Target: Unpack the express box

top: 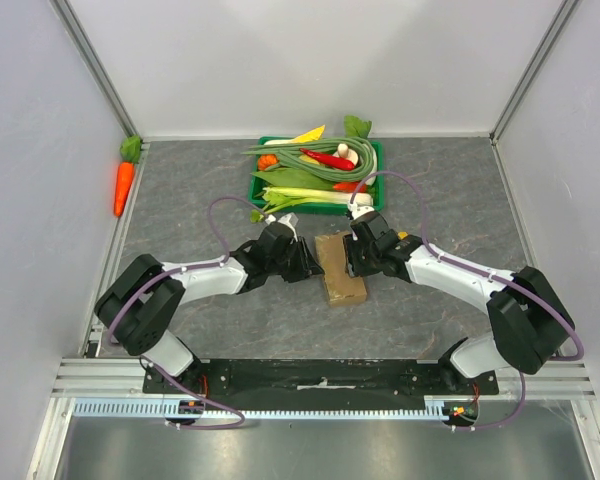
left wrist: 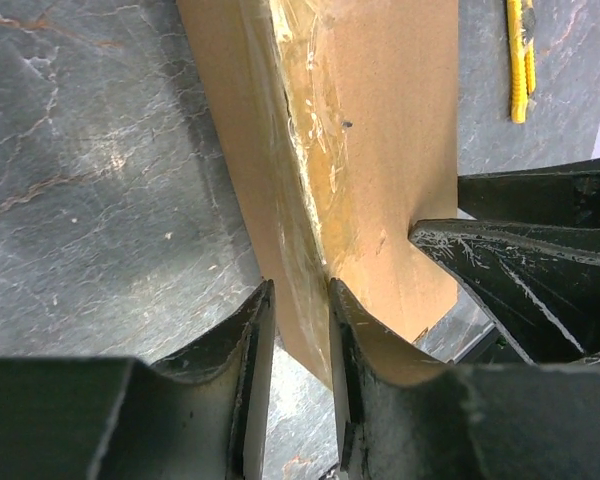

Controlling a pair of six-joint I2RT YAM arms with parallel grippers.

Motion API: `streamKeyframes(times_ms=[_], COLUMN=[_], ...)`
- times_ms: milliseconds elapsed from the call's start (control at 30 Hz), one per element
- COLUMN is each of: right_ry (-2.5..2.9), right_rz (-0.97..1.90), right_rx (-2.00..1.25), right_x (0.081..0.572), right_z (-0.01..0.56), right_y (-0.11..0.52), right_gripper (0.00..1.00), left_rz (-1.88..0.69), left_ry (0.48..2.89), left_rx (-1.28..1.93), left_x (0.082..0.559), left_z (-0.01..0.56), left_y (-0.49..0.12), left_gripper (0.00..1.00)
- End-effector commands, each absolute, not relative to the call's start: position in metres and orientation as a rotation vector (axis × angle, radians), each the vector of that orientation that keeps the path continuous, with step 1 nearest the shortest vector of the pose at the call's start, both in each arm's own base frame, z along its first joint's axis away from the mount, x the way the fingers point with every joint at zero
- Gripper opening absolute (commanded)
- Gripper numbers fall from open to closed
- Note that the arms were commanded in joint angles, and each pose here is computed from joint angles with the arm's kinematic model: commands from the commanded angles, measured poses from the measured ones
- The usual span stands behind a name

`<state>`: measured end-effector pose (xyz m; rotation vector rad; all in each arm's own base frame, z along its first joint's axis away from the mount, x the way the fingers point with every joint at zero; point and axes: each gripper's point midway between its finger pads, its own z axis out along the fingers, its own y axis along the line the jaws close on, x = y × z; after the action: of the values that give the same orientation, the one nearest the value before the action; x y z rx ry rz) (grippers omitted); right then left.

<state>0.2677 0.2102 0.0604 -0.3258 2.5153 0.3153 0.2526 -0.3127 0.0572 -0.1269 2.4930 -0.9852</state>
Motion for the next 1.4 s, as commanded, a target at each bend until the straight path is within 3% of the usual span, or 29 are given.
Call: streamKeyframes(times_ms=[0, 1200, 1367], right_ry=[2.603, 2.604, 2.601], right_rz=[0.184, 0.183, 0.198], right_rx=[-0.333, -0.292, -0.291], right_x=[0.253, 0.257, 0.258], right_z=[0.034, 0.039, 0.042], right_y=[0.187, 0.189, 0.191], right_gripper=[0.43, 0.43, 0.43], left_rz=[-0.825, -0.584, -0.658], left_ry=[2.511, 2.546, 2.523], left_rx=[-0.119, 0.022, 0.022], left_x=[0.253, 0.243, 0.244], left_z=[0.053, 0.039, 0.048], left_y=[-0.294, -0.266, -0.276], left_gripper=[0.33, 0.29, 0.35])
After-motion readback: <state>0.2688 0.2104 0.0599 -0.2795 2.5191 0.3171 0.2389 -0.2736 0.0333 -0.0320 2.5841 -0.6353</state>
